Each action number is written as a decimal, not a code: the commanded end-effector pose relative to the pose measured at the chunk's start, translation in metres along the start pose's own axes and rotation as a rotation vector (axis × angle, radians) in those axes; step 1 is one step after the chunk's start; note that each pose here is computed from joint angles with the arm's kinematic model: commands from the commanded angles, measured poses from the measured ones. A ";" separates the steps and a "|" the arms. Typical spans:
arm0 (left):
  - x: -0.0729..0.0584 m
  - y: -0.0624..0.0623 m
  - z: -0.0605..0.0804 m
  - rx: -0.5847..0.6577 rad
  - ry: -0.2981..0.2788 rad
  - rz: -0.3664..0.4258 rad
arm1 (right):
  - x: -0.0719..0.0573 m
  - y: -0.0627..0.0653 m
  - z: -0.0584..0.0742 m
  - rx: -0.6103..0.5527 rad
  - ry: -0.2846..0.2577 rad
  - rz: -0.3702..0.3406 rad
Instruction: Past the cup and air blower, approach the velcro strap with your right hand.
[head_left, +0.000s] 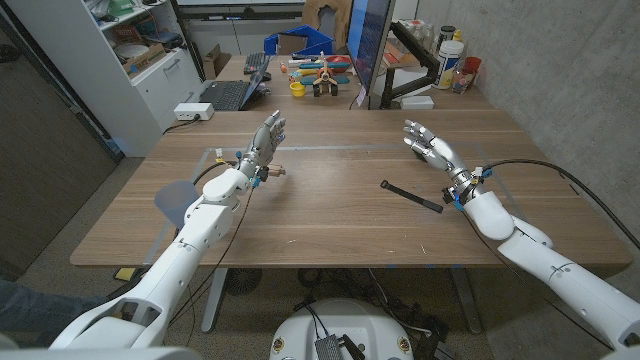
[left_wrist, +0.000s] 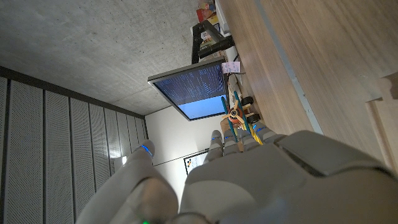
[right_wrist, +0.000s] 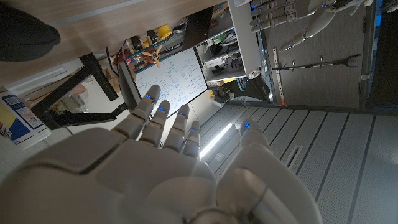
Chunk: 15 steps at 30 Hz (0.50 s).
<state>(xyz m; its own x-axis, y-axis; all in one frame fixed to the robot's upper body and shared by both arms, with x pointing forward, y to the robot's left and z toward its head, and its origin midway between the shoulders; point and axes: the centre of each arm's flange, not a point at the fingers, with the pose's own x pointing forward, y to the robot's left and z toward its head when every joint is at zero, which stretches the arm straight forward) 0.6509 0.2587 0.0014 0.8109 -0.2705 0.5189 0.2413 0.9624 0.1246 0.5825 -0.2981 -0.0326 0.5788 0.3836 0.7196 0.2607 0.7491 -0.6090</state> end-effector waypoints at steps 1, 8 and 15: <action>-0.002 0.002 0.001 0.001 -0.001 0.001 | 0.002 0.003 0.006 -0.097 -0.029 0.032; -0.003 0.002 0.000 -0.001 -0.003 0.004 | 0.002 0.004 0.007 -0.163 -0.037 0.048; -0.004 0.001 -0.001 -0.004 -0.006 0.007 | -0.002 0.006 0.008 -0.225 -0.043 0.065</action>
<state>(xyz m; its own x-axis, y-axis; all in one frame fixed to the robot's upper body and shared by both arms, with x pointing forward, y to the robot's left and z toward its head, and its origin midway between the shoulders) 0.6494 0.2605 0.0000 0.8112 -0.2687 0.5194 0.2404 0.9629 0.1227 0.5795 -0.2915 -0.0325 0.5683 0.4317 0.7005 0.3397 0.6522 -0.6776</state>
